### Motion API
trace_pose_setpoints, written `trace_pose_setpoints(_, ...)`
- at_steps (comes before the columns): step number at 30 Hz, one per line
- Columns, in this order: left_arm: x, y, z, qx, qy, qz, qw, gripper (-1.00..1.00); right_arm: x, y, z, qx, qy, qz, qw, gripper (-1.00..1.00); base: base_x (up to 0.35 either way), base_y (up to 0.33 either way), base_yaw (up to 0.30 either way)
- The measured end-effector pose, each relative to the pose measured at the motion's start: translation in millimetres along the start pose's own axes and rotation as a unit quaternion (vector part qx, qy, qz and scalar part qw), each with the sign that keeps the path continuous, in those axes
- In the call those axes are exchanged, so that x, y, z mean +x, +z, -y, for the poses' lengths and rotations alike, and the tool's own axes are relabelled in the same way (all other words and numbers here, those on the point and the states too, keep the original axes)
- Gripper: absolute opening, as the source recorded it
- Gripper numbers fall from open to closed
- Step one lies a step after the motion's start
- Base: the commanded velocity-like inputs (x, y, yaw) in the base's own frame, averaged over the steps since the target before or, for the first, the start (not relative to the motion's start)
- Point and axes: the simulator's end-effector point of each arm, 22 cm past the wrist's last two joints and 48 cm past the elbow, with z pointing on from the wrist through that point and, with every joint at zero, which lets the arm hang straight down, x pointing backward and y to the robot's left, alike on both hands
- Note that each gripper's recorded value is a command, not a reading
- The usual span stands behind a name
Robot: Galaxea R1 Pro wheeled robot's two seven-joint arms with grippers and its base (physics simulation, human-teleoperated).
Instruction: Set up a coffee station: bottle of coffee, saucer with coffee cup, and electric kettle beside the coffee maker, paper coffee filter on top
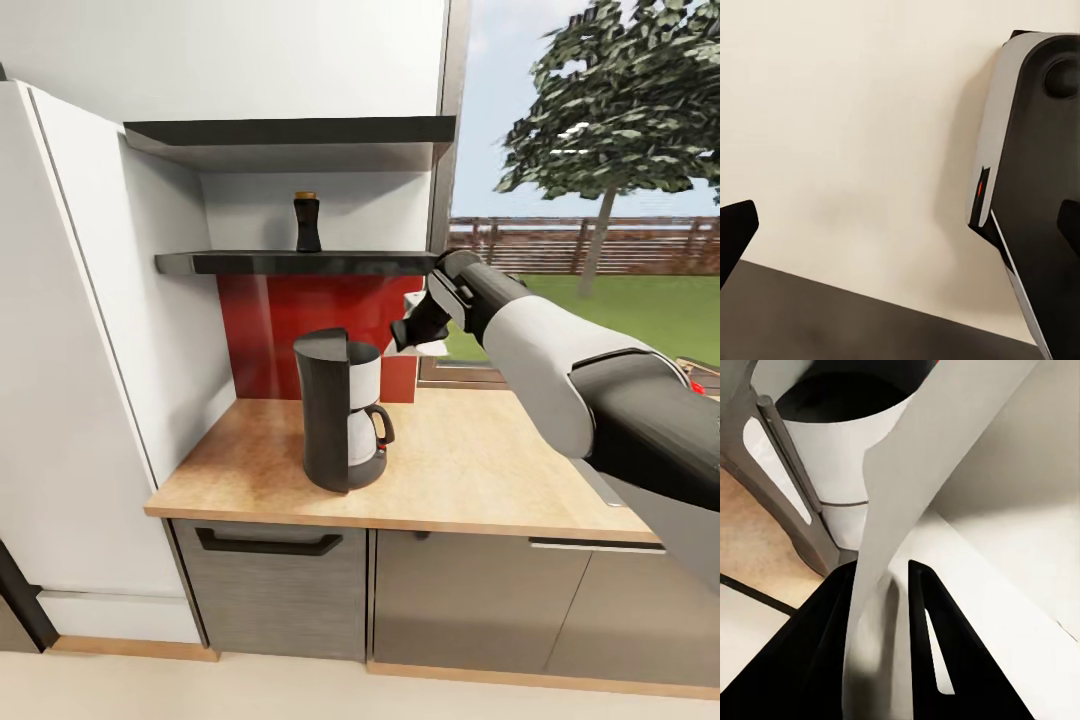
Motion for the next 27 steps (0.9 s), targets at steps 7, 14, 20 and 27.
trace_pose_setpoints(7, 0.2, 0.0, 0.2, 0.001, 0.001, 0.0, 1.0, 1.0, 1.7, -1.1, 4.6, 0.022, -0.04, -0.008, 0.9989, -1.0, 0.0, 0.0, 0.0)
trace_pose_setpoints(14, 0.9, -0.1, -0.5, 0.0, 0.002, -0.002, 1.0, 1.0, 0.2, -3.2, 4.1, 0.024, -0.046, -0.007, 0.9986, -1.0, 0.122, 0.0, 0.0)
trace_pose_setpoints(20, 0.9, 0.0, -0.2, 0.0, 0.003, -0.002, 1.0, 1.0, 0.1, -2.7, 4.8, 0.026, -0.047, -0.007, 0.9985, -1.0, 0.089, 0.0, 0.0)
trace_pose_setpoints(27, 0.9, 0.0, -0.3, 0.0, 0.002, -0.002, 1.0, 1.0, -13.1, -11.1, 0.5, 0.026, -0.054, 0.012, 0.9981, -1.0, 0.005, 0.0, 0.0)
